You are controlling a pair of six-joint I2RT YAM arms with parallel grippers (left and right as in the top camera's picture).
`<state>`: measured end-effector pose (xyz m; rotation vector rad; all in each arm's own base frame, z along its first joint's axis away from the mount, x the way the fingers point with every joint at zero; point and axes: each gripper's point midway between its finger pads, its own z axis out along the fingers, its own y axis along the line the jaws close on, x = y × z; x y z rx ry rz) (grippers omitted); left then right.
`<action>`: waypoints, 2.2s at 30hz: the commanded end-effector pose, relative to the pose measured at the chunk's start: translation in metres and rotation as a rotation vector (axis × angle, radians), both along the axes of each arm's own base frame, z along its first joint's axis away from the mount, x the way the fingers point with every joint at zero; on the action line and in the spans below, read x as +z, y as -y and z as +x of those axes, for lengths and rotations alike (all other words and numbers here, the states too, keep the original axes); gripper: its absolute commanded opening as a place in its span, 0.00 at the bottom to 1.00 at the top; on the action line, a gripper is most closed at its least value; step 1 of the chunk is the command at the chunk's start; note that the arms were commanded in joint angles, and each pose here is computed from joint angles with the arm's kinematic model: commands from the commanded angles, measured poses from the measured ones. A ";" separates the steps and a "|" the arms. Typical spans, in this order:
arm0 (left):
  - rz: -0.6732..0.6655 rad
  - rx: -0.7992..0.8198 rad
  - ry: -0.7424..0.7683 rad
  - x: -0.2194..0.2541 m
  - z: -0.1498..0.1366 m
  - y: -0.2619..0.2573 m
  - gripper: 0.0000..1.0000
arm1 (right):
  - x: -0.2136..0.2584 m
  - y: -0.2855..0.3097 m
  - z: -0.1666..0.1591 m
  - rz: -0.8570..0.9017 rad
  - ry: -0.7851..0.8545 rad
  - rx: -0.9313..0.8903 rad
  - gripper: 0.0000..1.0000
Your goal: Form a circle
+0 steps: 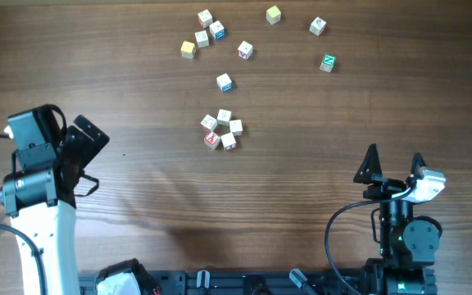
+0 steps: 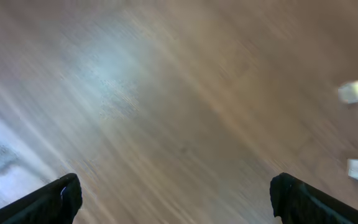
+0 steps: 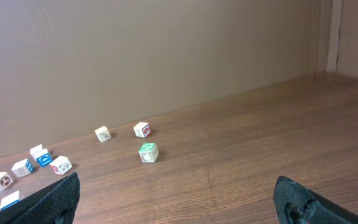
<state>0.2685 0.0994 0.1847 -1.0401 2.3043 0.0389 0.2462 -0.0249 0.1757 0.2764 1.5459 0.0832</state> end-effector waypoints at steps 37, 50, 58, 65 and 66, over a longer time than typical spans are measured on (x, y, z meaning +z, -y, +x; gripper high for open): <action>0.201 -0.438 0.898 0.004 -0.023 0.098 1.00 | 0.003 0.001 -0.001 -0.018 0.013 -0.006 1.00; 0.223 -0.410 0.920 -0.003 -0.023 0.093 1.00 | 0.003 0.001 -0.001 -0.018 0.012 -0.007 1.00; 0.237 -0.394 0.947 0.004 -0.025 0.091 1.00 | 0.003 0.002 -0.001 -0.018 0.013 -0.007 1.00; 0.237 -0.388 0.932 -0.005 -0.023 0.089 1.00 | 0.003 0.002 -0.001 -0.019 0.012 -0.007 1.00; 0.234 -0.389 0.922 -0.011 -0.022 0.089 1.00 | 0.003 0.002 -0.001 -0.018 0.012 -0.007 1.00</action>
